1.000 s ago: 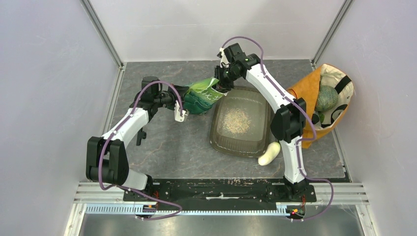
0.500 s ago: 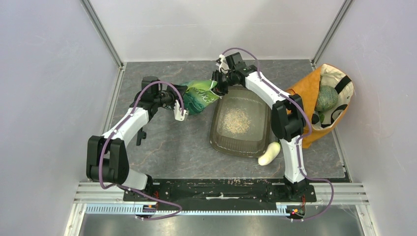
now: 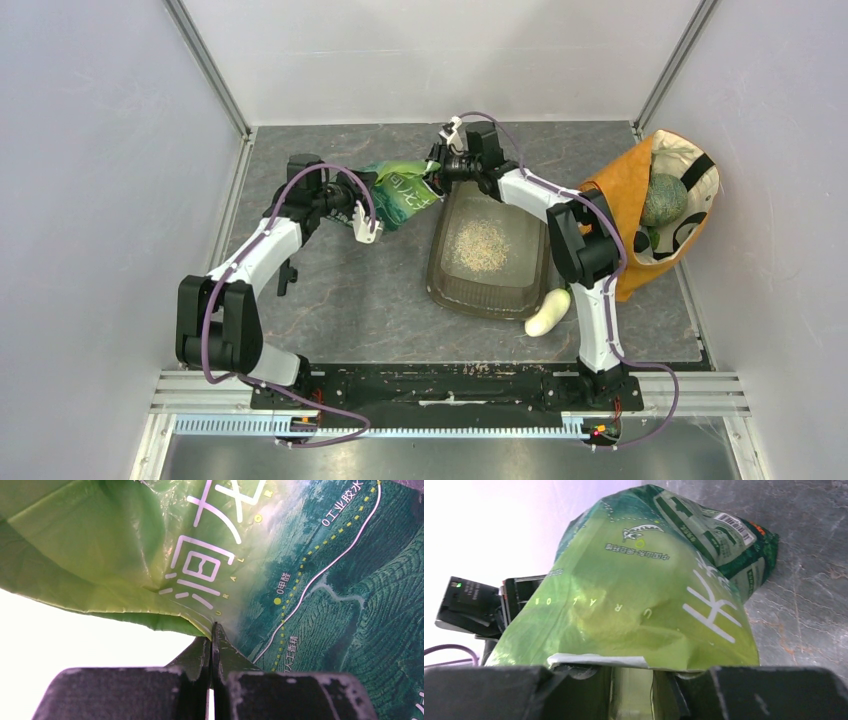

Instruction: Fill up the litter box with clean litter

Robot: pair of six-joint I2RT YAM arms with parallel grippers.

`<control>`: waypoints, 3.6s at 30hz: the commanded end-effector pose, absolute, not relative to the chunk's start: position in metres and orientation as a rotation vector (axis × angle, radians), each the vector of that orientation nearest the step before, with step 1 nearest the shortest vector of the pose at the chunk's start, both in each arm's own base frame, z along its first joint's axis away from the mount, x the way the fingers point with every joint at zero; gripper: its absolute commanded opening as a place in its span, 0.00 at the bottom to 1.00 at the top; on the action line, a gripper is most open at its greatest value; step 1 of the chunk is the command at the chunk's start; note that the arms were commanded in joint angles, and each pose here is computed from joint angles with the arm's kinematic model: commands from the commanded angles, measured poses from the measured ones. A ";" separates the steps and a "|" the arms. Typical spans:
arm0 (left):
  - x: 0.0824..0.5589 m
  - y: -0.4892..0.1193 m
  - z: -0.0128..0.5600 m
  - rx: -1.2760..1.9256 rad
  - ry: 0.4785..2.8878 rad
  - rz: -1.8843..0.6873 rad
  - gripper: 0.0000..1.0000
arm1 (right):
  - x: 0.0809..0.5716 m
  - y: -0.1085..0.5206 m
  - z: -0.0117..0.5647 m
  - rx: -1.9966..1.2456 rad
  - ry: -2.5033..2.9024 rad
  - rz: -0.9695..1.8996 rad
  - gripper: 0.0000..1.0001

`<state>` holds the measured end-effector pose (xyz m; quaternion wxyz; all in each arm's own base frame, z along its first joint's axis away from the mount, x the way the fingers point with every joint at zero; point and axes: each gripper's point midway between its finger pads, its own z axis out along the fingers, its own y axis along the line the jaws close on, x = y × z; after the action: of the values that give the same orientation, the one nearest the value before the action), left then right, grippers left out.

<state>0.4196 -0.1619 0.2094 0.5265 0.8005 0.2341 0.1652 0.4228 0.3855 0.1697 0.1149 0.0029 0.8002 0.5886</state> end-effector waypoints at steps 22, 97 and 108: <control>0.432 -0.181 0.254 1.831 0.408 0.416 0.02 | 0.382 0.315 0.290 -0.081 2.022 1.901 0.00; 0.435 -0.193 0.245 1.867 0.368 0.404 0.02 | 0.309 0.087 0.231 -0.319 2.554 0.476 0.00; 0.432 -0.193 0.246 1.866 0.356 0.409 0.02 | 0.324 0.129 0.320 -0.528 2.283 0.584 0.00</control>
<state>0.4322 -0.1854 0.2108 0.5461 0.8011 0.2064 0.1317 0.3135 0.1122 0.2690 0.2960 -0.1819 0.9197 0.1831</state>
